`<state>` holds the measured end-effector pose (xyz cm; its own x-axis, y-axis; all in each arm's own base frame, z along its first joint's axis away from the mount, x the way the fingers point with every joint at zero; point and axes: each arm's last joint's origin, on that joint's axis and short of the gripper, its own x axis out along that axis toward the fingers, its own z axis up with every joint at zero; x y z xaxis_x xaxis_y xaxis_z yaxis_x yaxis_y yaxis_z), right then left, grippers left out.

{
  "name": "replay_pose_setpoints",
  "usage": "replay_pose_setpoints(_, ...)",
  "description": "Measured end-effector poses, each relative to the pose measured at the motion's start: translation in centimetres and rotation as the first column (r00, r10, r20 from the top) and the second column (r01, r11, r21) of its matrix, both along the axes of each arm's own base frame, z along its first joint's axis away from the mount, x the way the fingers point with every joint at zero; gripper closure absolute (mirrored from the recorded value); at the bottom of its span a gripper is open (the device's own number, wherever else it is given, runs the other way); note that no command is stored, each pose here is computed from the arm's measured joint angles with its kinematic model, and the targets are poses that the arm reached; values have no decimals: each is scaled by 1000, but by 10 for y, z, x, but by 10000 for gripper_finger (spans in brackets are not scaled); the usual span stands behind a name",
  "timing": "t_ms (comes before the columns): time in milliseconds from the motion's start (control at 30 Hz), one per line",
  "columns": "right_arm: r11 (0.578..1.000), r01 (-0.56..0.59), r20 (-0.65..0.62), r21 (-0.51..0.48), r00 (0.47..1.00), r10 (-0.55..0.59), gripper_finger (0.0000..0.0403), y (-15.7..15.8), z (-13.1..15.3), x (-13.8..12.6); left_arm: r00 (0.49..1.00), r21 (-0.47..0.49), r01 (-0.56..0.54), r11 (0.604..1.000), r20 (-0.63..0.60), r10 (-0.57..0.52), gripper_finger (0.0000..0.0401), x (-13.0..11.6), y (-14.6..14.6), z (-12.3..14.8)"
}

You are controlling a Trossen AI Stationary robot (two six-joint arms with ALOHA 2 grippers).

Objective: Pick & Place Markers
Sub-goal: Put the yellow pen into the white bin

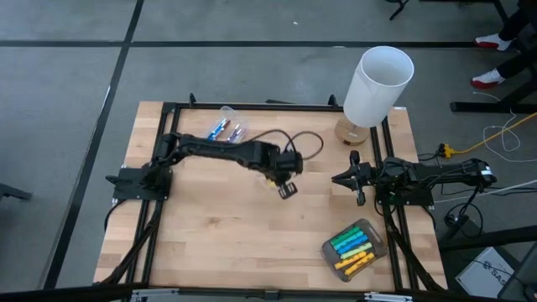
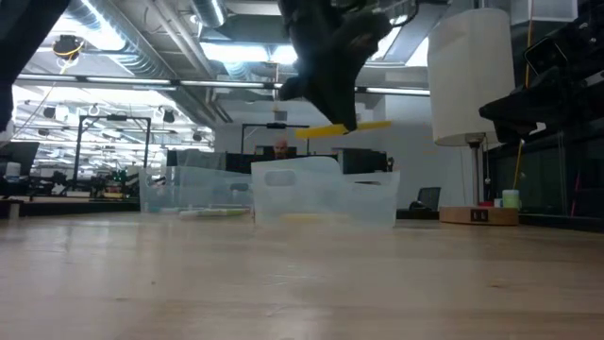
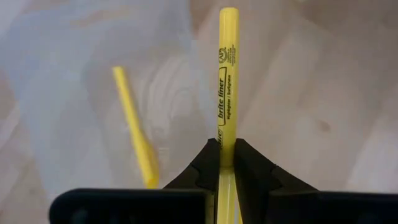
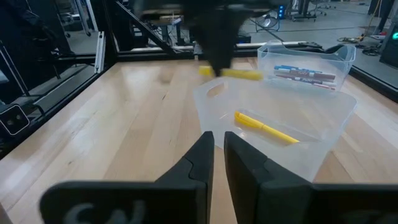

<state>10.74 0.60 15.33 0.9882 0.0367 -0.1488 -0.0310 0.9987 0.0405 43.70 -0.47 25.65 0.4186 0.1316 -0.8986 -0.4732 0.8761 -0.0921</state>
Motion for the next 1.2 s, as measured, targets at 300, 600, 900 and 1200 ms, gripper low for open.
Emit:
replay_pose_setpoints(300, 1000, 0, -1, 0, 1000, 0, 363, 0, 0, 0, 991, -13, -129, 992, -28, 129, 379, -5, 53, -1)
replay_pose_setpoints(600, 1000, 0, -1, 0, 1000, 0, 363, 0, 0, 0, 990, -44, -142, 989, -30, 141, 379, -8, 74, -1)
replay_pose_setpoints(900, 1000, 0, 0, 0, 1000, 0, 363, 0, 0, 0, 990, -77, -131, 988, -64, 126, 379, -9, 73, -20)
replay_pose_setpoints(1200, 1000, 0, 0, 0, 1000, 0, 363, 0, 0, 0, 986, -101, -137, 985, -107, 126, 379, -14, 70, -42)
